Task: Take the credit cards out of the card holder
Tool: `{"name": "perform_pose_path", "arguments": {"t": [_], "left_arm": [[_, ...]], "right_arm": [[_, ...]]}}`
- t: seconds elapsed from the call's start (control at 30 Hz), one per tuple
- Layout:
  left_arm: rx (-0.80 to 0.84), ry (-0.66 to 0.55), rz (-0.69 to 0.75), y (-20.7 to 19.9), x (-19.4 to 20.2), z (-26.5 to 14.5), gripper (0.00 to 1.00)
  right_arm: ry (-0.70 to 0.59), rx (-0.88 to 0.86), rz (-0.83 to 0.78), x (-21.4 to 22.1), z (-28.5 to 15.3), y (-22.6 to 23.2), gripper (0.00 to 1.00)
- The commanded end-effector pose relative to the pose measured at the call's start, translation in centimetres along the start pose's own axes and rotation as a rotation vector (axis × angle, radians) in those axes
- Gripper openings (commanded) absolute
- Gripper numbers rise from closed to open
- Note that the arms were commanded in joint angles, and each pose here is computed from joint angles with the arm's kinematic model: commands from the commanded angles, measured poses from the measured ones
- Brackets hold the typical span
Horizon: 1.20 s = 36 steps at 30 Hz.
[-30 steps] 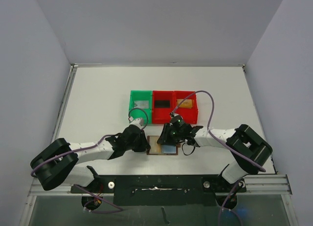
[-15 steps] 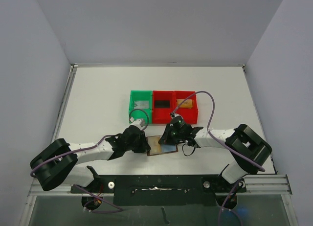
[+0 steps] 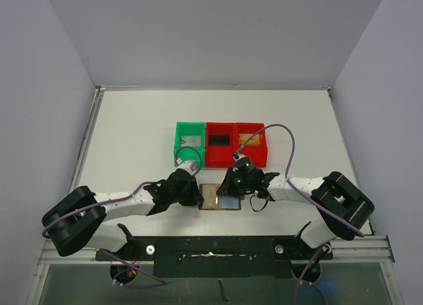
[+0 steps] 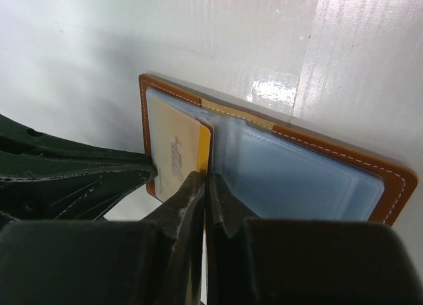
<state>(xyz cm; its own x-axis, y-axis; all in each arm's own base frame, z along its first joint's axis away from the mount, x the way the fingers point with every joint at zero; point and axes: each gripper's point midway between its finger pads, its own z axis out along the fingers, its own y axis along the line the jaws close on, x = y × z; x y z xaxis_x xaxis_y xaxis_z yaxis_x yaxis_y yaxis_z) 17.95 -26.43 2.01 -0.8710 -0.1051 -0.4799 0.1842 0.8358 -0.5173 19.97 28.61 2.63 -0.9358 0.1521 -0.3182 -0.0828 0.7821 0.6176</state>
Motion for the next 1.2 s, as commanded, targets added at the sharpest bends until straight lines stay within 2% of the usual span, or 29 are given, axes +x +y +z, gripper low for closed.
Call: {"name": "perform_pose_path", "arguments": {"t": [0.0,0.23,0.37,0.47,0.57,0.7,1.17], "left_arm": [[0.000,-0.032,0.017,-0.6,-1.1,0.0,0.00],[0.023,-0.029,0.026,-1.0,-1.0,0.0,0.00],[0.028,-0.030,0.024,-1.0,-1.0,0.0,0.00],[0.028,-0.030,0.025,-1.0,-1.0,0.0,0.00],[0.026,-0.028,0.027,-1.0,-0.9,0.0,0.00],[0.021,-0.032,0.025,-0.9,-1.0,0.0,0.00],[0.007,-0.047,0.029,-0.8,-1.4,-0.3,0.00]], "right_arm": [[-0.029,-0.045,-0.020,-0.9,-0.8,1.2,0.00],[-0.005,-0.020,-0.002,-0.3,0.1,1.0,0.24],[0.016,-0.015,0.004,0.4,0.8,0.8,0.30],[0.013,-0.016,0.009,0.4,1.0,0.9,0.24],[0.002,-0.038,-0.002,0.2,0.7,1.3,0.10],[-0.017,-0.077,-0.012,0.0,0.0,1.8,0.00],[-0.026,-0.096,-0.012,-0.6,-1.7,1.2,0.00]]}}
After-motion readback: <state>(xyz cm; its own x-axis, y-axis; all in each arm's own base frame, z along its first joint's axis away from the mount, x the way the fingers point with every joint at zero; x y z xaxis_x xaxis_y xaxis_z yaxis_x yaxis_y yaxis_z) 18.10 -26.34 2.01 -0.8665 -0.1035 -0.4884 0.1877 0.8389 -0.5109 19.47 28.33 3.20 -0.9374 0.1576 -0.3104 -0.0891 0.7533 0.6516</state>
